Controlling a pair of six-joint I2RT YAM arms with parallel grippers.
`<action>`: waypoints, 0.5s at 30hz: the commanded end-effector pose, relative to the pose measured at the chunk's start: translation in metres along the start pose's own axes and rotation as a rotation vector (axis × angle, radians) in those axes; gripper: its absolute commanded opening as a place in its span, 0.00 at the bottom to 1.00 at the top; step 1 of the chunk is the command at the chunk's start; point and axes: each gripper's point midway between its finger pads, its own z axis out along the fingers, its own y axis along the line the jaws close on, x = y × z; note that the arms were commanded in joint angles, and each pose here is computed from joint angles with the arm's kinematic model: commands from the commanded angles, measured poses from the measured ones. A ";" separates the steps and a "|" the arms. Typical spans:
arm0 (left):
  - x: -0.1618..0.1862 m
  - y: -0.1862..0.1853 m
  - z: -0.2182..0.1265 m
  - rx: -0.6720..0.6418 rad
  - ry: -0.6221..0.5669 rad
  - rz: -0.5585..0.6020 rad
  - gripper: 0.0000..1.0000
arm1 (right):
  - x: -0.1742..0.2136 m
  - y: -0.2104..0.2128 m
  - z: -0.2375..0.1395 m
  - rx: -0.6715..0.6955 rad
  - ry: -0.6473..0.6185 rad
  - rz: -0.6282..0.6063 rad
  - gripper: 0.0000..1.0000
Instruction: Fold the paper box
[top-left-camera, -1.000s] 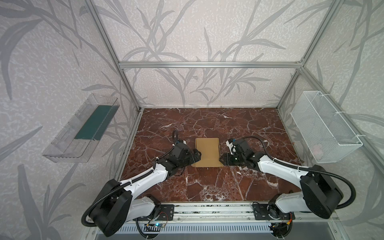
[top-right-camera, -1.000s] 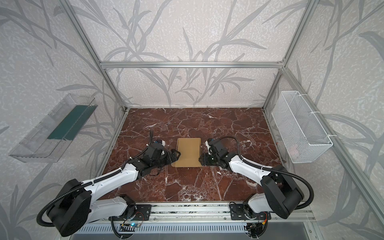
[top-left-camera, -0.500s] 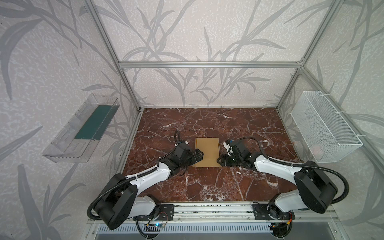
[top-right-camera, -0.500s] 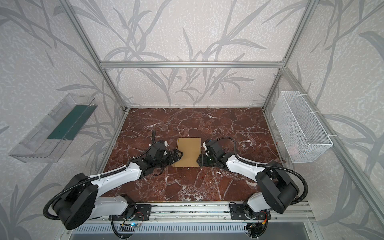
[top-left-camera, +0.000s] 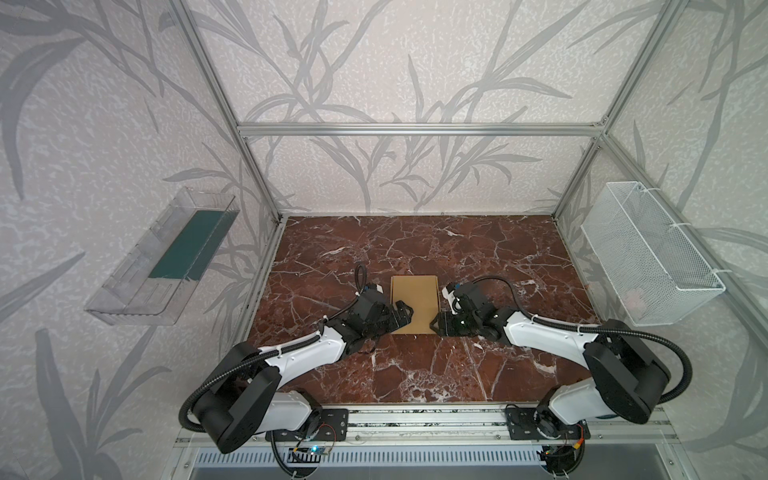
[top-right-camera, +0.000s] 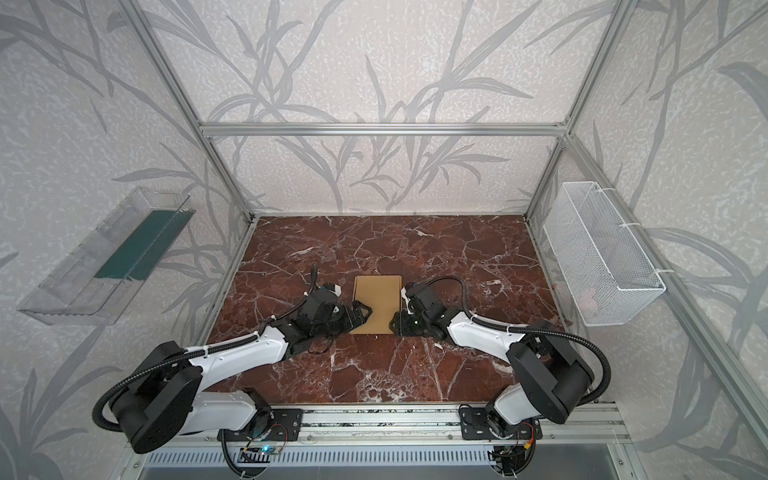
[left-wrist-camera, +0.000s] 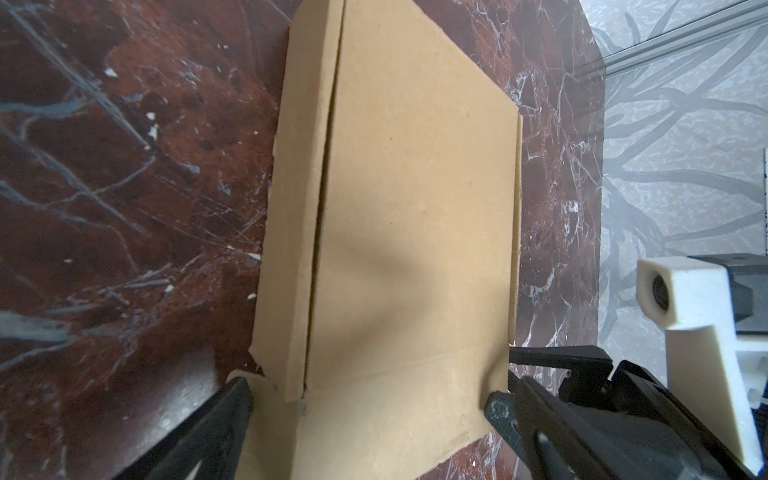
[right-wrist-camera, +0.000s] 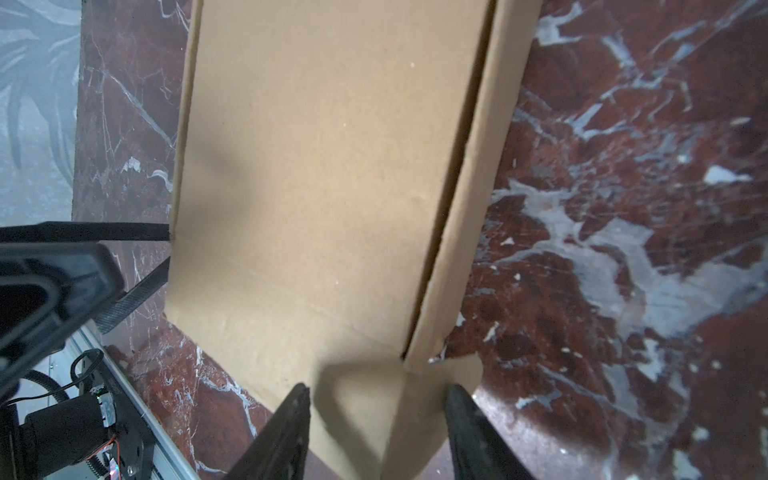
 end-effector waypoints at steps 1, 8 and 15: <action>0.001 -0.002 -0.001 0.015 -0.011 -0.014 0.99 | -0.006 0.006 0.002 -0.014 -0.019 0.010 0.51; 0.004 -0.003 -0.002 0.015 -0.013 -0.012 0.99 | -0.005 0.003 0.002 0.000 -0.022 0.010 0.49; 0.006 -0.005 0.003 0.028 -0.012 -0.027 0.99 | -0.004 0.001 0.002 0.001 -0.022 0.013 0.46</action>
